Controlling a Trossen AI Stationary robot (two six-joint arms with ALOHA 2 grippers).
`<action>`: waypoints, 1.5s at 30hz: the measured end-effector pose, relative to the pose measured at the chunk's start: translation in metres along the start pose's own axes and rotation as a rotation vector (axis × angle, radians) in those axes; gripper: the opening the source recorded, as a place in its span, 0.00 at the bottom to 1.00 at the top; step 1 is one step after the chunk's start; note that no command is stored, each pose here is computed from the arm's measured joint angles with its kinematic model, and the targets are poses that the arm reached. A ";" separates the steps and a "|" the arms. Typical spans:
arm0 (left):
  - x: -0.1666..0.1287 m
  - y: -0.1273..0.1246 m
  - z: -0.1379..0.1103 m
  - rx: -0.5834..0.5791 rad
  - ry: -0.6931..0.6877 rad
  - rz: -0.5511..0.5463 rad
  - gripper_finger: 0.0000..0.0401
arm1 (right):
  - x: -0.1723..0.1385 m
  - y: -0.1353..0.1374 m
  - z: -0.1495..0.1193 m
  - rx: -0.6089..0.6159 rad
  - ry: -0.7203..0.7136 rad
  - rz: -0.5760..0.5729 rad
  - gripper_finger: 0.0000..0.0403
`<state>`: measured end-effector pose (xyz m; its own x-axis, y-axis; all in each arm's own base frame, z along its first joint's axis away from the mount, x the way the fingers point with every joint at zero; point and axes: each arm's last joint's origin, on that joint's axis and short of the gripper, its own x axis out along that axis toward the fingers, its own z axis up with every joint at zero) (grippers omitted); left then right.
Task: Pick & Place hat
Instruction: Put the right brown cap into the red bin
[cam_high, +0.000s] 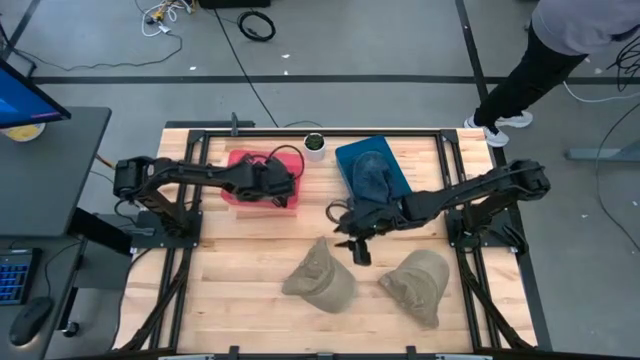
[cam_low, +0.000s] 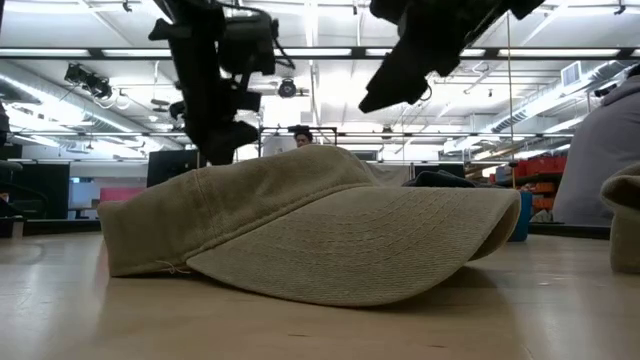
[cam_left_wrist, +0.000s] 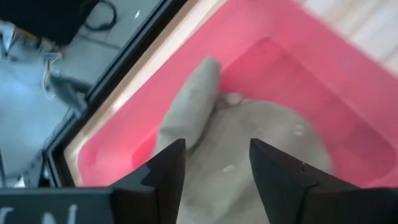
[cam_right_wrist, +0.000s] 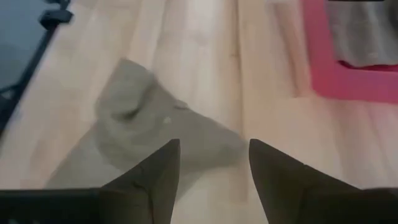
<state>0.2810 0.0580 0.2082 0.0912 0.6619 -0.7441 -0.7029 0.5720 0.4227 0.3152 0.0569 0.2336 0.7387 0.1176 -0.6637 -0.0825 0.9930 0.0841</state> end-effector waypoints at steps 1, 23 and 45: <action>-0.002 -0.002 0.001 0.012 -0.011 -0.008 0.46 | -0.003 0.003 -0.001 0.011 0.027 0.004 0.49; -0.004 -0.006 0.003 -0.014 -0.045 -0.032 0.46 | -0.063 0.098 -0.076 0.733 0.854 -0.220 0.49; -0.004 -0.006 0.003 -0.015 -0.045 -0.032 0.46 | -0.055 0.087 -0.147 0.648 0.843 -0.495 0.34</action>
<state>0.2871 0.0536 0.2102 0.1449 0.6646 -0.7330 -0.7094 0.5862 0.3913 0.1693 0.1381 0.1683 -0.1020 -0.0715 -0.9922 0.6254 0.7710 -0.1199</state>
